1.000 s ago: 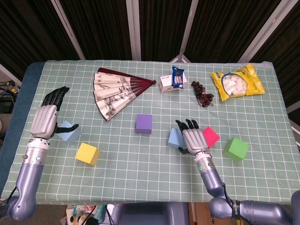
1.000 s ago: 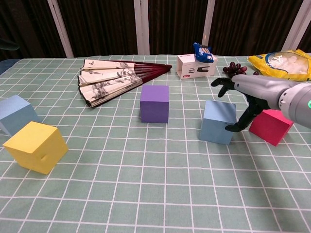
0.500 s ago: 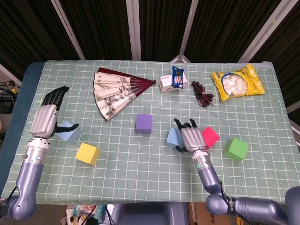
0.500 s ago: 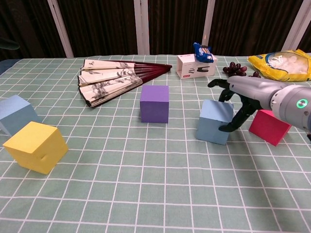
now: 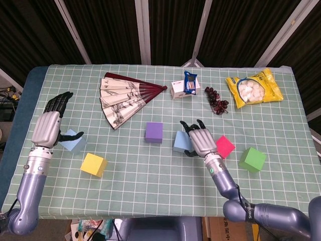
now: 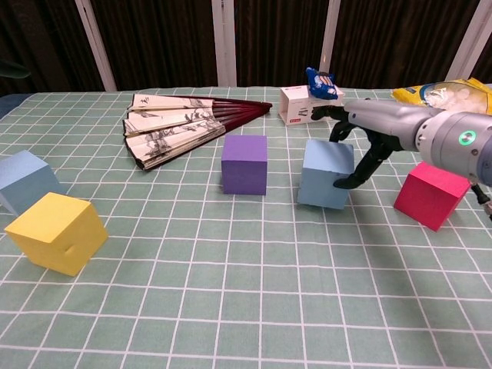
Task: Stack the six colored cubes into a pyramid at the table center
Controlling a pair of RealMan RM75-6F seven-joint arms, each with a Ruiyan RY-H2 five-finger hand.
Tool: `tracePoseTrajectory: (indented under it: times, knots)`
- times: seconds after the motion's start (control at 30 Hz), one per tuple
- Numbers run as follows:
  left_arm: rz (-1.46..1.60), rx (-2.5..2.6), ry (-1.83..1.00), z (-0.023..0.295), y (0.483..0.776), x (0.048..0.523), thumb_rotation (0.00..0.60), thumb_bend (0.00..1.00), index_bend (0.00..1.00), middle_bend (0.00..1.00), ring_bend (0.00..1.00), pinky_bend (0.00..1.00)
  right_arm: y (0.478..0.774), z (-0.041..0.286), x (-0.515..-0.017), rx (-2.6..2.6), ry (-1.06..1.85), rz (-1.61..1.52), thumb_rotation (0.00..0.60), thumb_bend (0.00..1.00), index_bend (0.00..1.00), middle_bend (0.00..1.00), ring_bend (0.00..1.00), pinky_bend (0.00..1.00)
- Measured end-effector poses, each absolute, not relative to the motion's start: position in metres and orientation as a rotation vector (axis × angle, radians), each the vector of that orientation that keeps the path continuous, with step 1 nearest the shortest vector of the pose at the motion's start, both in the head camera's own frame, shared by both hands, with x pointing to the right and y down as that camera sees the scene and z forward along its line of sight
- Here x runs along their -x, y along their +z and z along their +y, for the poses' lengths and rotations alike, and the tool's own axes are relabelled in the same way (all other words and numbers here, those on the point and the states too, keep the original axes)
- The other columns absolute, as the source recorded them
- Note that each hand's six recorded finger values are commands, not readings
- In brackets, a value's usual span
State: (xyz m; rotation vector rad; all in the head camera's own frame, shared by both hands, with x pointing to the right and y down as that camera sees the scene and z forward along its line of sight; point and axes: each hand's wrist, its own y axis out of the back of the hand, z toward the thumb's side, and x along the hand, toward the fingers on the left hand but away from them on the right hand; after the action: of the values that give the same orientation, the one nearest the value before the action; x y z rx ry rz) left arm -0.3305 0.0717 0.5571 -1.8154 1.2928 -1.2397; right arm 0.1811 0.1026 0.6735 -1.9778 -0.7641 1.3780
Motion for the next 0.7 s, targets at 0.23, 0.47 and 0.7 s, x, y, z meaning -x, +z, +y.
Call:
tracePoseTrajectory:
  times: [0.23, 0.47, 0.7]
  knots:
    - [1.287, 1.804, -1.247, 0.071, 0.559, 0.331, 0.600, 0.12, 0.00, 0.03, 0.03, 0.00, 0.674, 0.077, -0.194, 1.949, 1.347, -0.720, 0.600, 0.27, 0.00, 0.39, 0.21, 0.04]
    - [1.288, 1.792, -1.253, 0.070, 0.561, 0.331, 0.600, 0.12, 0.00, 0.03, 0.03, 0.00, 0.682, 0.069, -0.196, 1.956, 1.326, -0.611, 0.600, 0.27, 0.00, 0.40, 0.21, 0.04]
    - [1.283, 1.785, -1.265, 0.069, 0.564, 0.331, 0.600, 0.12, 0.00, 0.03, 0.03, 0.00, 0.691, 0.064, -0.186, 1.969, 1.307, -0.519, 0.600, 0.27, 0.00, 0.40, 0.21, 0.04]
